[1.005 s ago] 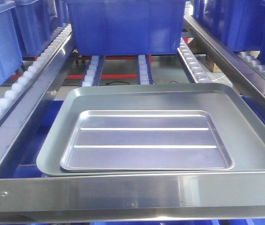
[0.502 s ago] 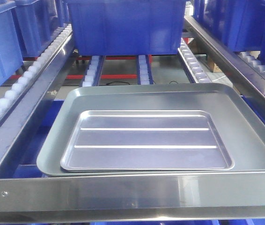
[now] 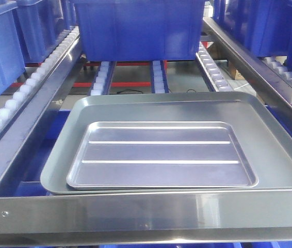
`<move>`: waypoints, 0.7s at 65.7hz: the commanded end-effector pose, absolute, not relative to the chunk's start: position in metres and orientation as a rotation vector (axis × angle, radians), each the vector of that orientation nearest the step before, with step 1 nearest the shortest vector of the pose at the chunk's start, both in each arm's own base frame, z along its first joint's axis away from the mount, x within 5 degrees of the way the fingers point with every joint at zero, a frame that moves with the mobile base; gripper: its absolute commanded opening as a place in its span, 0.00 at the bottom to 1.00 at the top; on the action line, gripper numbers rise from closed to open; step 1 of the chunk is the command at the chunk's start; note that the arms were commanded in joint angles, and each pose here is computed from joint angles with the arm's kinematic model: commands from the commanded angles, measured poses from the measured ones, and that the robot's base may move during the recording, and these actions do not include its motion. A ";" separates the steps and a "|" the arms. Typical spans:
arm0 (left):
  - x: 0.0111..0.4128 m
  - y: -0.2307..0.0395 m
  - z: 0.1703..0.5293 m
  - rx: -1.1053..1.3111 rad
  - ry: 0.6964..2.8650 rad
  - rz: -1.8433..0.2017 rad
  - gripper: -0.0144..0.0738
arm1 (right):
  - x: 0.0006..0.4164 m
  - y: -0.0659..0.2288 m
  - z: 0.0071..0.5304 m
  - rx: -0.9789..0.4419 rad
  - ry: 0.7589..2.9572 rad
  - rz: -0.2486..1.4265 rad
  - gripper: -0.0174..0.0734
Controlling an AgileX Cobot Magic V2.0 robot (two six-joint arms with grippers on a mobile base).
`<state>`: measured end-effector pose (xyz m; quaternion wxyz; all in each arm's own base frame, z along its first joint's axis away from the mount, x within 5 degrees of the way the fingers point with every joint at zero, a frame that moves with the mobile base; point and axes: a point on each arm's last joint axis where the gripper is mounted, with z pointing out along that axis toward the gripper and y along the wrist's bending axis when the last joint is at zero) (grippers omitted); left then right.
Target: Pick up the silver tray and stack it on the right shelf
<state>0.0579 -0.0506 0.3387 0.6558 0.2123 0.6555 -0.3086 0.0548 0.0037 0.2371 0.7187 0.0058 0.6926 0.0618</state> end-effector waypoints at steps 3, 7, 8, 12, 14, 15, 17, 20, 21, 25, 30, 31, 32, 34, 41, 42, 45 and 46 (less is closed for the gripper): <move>0.055 -0.052 0.352 0.497 1.416 -0.740 0.06 | 0.048 0.003 0.247 0.024 1.358 0.122 0.25; 0.055 -0.052 0.352 0.497 1.416 -0.740 0.06 | 0.048 0.002 0.240 0.044 1.361 0.108 0.25; 0.055 -0.052 0.352 0.497 1.416 -0.740 0.06 | 0.048 0.001 0.238 0.050 1.364 0.107 0.25; 0.055 -0.052 0.352 0.497 1.416 -0.740 0.06 | 0.051 0.000 0.229 0.086 1.382 0.114 0.25; 0.055 -0.052 0.352 0.497 1.416 -0.740 0.06 | 0.052 0.000 0.224 0.098 1.385 0.124 0.25; 0.055 -0.052 0.352 0.497 1.416 -0.740 0.06 | 0.052 0.000 0.223 0.102 1.385 0.128 0.25; 0.055 -0.052 0.352 0.497 1.416 -0.740 0.06 | 0.053 0.000 0.219 0.108 1.379 0.137 0.25; 0.055 -0.052 0.352 0.497 1.416 -0.740 0.06 | 0.054 0.000 0.214 0.107 1.375 0.139 0.25; 0.055 -0.052 0.352 0.497 1.416 -0.740 0.06 | 0.054 0.000 0.213 0.106 1.386 0.136 0.25; 0.055 -0.052 0.352 0.497 1.416 -0.740 0.06 | 0.054 0.000 0.213 0.093 1.386 0.120 0.25; 0.055 -0.052 0.352 0.497 1.416 -0.740 0.06 | 0.054 0.000 0.213 0.078 1.392 0.096 0.25; 0.055 -0.052 0.352 0.497 1.416 -0.740 0.06 | 0.054 0.000 0.213 0.074 1.392 0.091 0.25; 0.055 -0.052 0.352 0.497 1.416 -0.740 0.06 | 0.054 0.000 0.213 0.076 1.392 0.092 0.25; 0.055 -0.052 0.352 0.497 1.416 -0.740 0.06 | 0.054 0.000 0.213 0.074 1.392 0.088 0.25; 0.055 -0.052 0.352 0.497 1.416 -0.740 0.06 | 0.054 0.000 0.212 0.073 1.402 0.085 0.25; 0.055 -0.052 0.352 0.497 1.416 -0.740 0.06 | 0.054 0.000 0.212 0.073 1.406 0.085 0.25; 0.055 -0.052 0.352 0.497 1.416 -0.740 0.06 | 0.055 0.000 0.210 0.073 1.423 0.085 0.25; 0.055 -0.052 0.352 0.497 1.416 -0.740 0.06 | 0.055 0.000 0.210 0.074 1.427 0.085 0.25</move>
